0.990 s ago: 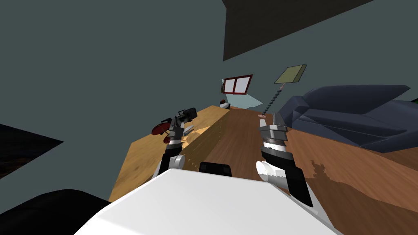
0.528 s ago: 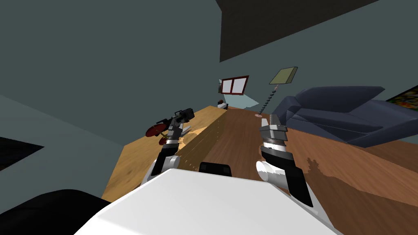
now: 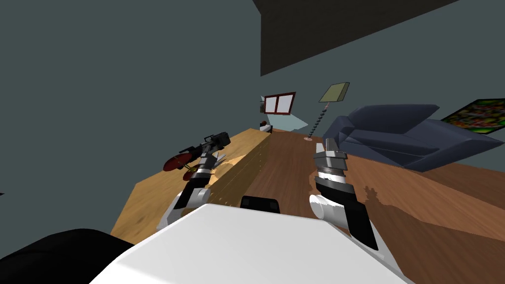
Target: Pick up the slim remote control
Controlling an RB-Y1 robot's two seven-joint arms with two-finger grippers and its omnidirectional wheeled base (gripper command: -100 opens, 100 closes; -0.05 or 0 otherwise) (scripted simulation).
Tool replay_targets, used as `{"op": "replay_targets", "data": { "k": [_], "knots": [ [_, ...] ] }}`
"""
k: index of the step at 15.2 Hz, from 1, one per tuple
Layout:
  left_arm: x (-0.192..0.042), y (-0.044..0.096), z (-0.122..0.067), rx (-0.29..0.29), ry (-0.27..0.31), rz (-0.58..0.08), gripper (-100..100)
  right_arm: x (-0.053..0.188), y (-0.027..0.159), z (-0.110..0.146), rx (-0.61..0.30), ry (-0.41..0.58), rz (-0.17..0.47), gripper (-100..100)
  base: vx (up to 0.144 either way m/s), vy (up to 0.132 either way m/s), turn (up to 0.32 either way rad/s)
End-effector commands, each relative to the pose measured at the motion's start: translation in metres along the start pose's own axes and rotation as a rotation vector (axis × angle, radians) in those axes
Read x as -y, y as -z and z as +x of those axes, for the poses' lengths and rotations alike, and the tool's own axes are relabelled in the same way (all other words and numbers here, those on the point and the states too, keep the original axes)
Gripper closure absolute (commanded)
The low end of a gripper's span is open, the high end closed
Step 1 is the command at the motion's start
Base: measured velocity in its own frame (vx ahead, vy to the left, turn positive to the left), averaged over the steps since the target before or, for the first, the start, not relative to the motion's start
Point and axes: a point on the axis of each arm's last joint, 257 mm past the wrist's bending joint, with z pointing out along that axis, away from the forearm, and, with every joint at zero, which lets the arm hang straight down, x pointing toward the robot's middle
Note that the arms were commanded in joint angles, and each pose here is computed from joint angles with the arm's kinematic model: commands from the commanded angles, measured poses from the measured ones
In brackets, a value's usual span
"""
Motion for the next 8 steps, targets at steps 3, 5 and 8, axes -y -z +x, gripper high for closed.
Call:
{"op": "replay_targets", "data": {
  "k": [3,5,8],
  "knots": [
    [-0.019,0.0,-0.027,0.021,0.011,-0.091,-100,0.0,0.0,0.0,0.0,0.0,0.0,0,0.04,-0.038,-0.103],
    [-0.025,0.001,-0.028,0.025,0.011,-0.115,-100,0.0,0.0,0.0,0.0,0.0,0.0,0,0.043,-0.044,-0.054],
    [-0.038,0.003,-0.043,0.041,0.018,-0.172,-100,0.0,0.0,0.0,0.0,0.0,0.0,0,0.037,-0.036,-0.069]
  ]
}}
